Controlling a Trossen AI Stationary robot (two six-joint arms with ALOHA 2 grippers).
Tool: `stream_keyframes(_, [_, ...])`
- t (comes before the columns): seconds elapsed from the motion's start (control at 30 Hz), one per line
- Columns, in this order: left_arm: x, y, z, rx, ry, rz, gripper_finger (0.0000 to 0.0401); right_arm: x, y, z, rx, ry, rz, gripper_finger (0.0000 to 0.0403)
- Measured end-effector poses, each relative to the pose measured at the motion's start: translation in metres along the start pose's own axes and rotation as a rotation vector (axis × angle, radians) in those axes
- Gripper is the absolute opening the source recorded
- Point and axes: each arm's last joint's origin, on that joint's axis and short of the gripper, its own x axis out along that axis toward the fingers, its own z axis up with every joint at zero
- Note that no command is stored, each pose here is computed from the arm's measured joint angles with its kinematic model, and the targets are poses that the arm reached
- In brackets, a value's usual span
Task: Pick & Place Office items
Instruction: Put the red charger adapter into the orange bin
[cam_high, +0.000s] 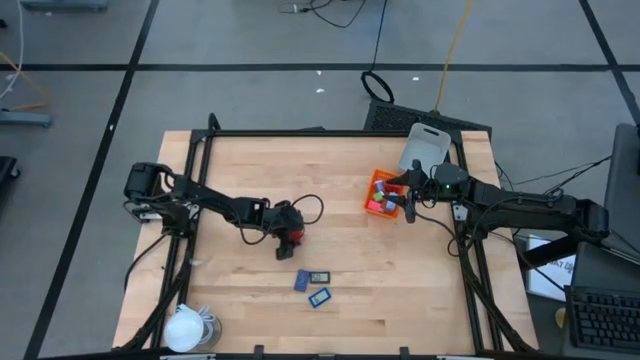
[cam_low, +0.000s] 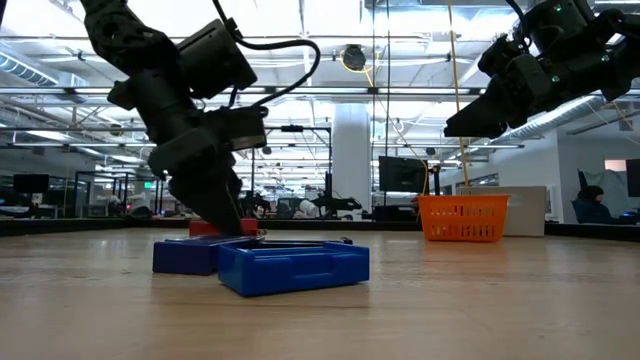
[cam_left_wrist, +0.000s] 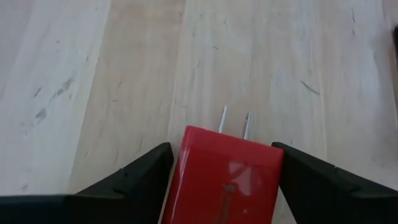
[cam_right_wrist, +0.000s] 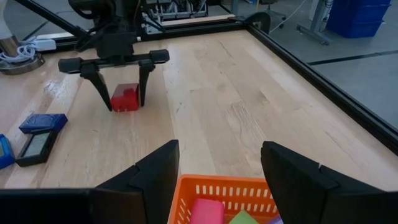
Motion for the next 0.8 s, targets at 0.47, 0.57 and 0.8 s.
stream_keyframes(0.47, [-0.013, -0.007, -0.008, 0.172, 0.076, 0.065, 0.0267, 0.000, 0.000, 0.000, 0.000, -0.002, 0.000, 0.0219])
stream_keyframes(0.57, [-0.013, -0.007, -0.008, 0.190, 0.071, 0.064, 0.0256, 0.000, 0.000, 0.000, 0.000, -0.002, 0.000, 0.0219])
stream_keyframes(0.8, [-0.013, -0.006, -0.007, 0.191, 0.067, 0.078, 0.0218, 0.000, 0.000, 0.000, 0.000, -0.001, 0.000, 0.0219])
